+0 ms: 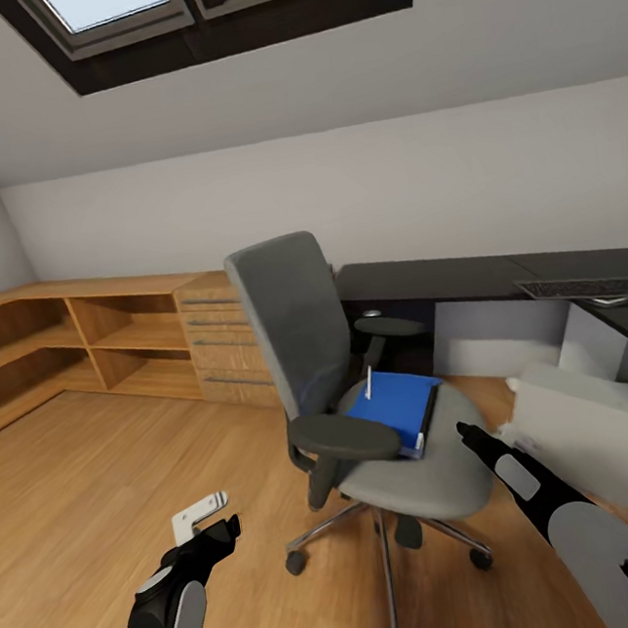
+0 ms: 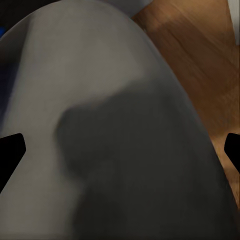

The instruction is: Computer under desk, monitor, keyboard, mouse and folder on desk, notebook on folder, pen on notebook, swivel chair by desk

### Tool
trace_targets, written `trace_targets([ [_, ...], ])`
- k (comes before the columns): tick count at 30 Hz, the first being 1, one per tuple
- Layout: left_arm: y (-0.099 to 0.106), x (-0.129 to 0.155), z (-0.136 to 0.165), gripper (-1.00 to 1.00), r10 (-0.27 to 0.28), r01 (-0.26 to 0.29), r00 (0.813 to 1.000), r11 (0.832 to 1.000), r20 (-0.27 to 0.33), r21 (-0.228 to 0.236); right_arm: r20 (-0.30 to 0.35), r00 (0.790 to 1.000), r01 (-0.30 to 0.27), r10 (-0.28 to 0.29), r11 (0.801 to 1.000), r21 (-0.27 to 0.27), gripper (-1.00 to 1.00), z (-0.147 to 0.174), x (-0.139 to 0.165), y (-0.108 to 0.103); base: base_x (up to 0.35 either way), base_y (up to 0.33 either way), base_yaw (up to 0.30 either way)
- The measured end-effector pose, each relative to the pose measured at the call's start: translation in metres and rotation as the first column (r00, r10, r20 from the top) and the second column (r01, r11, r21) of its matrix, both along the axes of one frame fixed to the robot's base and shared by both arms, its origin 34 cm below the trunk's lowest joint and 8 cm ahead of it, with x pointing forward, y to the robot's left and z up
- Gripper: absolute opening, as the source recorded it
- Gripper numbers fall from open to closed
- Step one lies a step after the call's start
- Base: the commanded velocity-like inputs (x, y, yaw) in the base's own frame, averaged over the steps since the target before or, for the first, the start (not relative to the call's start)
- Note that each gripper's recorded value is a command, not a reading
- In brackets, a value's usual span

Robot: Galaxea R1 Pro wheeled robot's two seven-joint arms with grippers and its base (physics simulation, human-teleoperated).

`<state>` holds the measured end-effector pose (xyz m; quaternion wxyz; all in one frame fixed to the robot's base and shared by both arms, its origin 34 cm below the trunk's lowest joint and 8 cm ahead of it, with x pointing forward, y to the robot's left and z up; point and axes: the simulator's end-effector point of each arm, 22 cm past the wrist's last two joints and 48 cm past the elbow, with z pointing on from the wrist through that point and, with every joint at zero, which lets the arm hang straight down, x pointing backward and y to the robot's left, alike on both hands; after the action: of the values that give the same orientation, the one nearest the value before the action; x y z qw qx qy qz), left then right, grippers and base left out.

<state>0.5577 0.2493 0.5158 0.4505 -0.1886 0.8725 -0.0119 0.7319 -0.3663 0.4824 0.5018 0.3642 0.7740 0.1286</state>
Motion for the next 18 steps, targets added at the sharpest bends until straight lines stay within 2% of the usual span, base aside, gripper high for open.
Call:
trace_targets([
  [9,-0.002,0.000,-0.004,1.00,-0.003,0.003,1.000,1.000,-0.008,-0.002,0.009,1.000,0.010,-0.010,1.000,-0.007,1.00,0.000,0.002,-0.003,0.000,0.000,0.219],
  [13,-0.015,0.001,-0.004,1.00,-0.036,0.036,0.999,0.999,-0.008,0.002,0.016,1.000,0.018,-0.018,1.000,-0.012,1.00,0.000,0.002,-0.005,0.000,0.000,0.221],
  [18,-0.020,0.002,-0.006,1.00,-0.048,0.048,0.999,0.999,-0.013,0.005,0.024,0.999,0.028,-0.028,0.999,-0.019,1.00,0.000,0.003,-0.008,0.000,0.000,0.223],
])
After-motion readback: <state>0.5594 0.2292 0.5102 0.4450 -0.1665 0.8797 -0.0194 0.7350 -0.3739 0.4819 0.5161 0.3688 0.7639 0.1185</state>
